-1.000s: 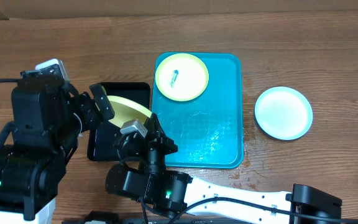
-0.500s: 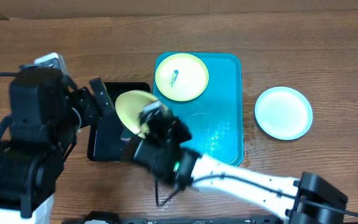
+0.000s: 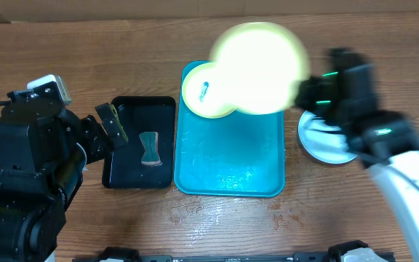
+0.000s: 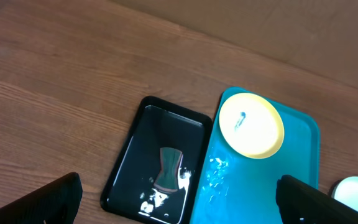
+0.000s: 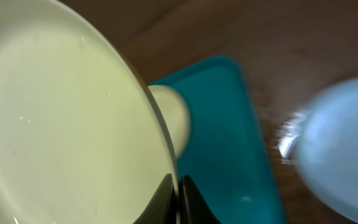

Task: Clean dirty plates on tray and stack at the side
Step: 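Carry the yellow plate right and stack it on the white plate, then move the right gripper back to grip the remaining yellow plate's rim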

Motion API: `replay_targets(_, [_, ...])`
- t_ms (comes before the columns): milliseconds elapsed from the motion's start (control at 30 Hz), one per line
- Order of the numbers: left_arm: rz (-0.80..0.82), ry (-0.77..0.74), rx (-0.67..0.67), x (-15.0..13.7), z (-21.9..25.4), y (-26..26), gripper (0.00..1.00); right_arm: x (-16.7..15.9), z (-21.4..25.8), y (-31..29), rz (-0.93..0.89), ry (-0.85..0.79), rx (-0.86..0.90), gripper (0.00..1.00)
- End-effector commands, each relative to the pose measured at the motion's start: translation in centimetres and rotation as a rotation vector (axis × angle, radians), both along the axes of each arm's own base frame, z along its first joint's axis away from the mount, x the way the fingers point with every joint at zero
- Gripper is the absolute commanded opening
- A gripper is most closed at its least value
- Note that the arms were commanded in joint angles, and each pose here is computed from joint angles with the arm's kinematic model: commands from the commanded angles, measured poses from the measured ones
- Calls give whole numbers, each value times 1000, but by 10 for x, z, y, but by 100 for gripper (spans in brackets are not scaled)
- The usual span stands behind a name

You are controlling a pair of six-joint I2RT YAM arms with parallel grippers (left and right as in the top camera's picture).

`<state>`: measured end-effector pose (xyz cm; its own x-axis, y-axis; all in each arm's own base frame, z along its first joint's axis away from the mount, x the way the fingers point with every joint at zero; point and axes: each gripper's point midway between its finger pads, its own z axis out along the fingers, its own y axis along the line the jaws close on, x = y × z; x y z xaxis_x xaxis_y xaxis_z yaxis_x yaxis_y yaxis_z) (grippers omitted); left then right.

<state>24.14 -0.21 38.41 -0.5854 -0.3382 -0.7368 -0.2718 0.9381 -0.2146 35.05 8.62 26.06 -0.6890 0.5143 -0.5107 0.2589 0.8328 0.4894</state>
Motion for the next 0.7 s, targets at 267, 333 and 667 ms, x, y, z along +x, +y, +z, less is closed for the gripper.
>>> replay_targets(267, [14, -17, 17, 0, 6, 4, 100, -66, -159, -172, -465, 611, 57, 4])
replay_targets(333, [14, -16, 17, 0, 6, 4, 100, -73, -180, -175, -453, 668, 56, 4])
replay_targets(667, [14, -15, 18, 1, 6, 4, 100, -32, -151, -141, -189, 502, 139, 48])
